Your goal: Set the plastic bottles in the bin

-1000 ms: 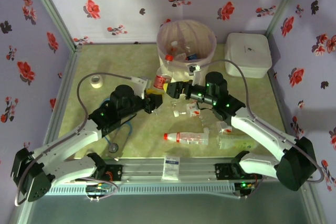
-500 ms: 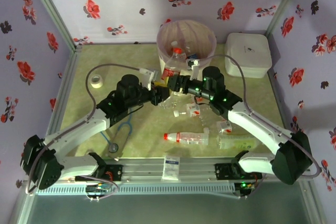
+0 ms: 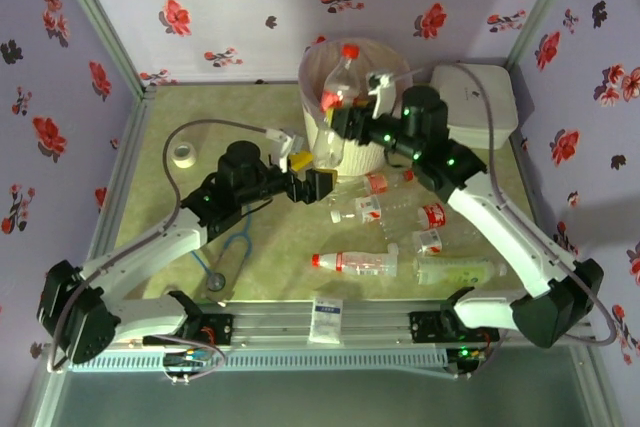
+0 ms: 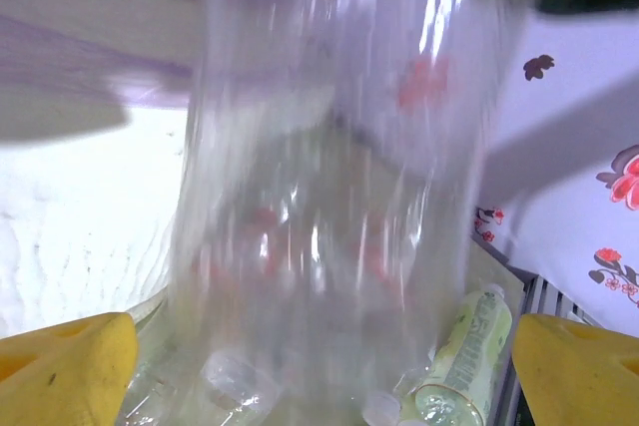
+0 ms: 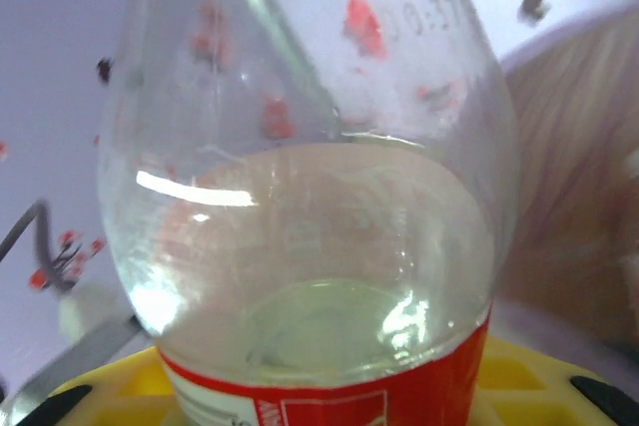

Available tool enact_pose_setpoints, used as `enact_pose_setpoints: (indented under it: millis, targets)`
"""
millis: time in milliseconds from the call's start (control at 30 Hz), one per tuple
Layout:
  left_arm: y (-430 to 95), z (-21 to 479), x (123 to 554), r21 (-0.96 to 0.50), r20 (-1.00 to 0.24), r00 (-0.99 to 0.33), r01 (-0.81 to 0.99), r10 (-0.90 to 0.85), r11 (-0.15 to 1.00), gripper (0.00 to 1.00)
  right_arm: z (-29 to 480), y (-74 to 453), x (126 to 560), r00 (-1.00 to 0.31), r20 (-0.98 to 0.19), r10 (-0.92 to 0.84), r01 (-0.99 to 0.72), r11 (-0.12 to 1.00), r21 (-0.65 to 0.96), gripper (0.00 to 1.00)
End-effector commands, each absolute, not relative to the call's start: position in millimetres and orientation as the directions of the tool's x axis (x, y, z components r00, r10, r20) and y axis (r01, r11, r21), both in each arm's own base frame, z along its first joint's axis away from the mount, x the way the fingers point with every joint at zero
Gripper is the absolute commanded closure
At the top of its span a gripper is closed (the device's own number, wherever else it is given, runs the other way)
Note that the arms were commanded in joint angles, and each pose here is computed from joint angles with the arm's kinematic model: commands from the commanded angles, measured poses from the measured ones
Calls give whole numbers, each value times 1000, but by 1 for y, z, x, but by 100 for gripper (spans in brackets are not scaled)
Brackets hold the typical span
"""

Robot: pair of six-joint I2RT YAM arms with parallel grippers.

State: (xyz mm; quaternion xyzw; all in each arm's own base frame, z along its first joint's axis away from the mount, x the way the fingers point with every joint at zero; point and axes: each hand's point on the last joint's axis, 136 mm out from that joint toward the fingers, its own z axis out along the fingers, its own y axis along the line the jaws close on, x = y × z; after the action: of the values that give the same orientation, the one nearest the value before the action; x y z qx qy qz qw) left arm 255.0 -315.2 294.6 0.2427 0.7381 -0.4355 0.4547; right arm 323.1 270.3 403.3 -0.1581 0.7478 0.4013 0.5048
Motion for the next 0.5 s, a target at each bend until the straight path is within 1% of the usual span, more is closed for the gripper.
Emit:
enact_pose_setpoints:
  millis: [0, 133, 200, 333, 467]
  targets:
    - [-298, 292, 256, -384, -897, -440, 742, -32, 549, 3, 422, 244, 349, -367, -917, 154, -583, 731, 356, 65]
    - [-283, 274, 260, -395, -877, -479, 688, -28, 608, 3, 441, 233, 381, -340, -927, 162, -518, 790, 328, 65]
    - [-278, 267, 263, -393, -871, -490, 669, -23, 631, 3, 443, 234, 400, -328, -931, 161, -488, 815, 313, 67]
    - [-267, 252, 269, -396, -851, -524, 606, -28, 689, 4, 428, 244, 438, -365, -922, 130, -434, 852, 292, 69]
    - [-259, 239, 268, -399, -830, -557, 567, -21, 720, 4, 391, 260, 472, -463, -885, 46, -407, 876, 258, 69]
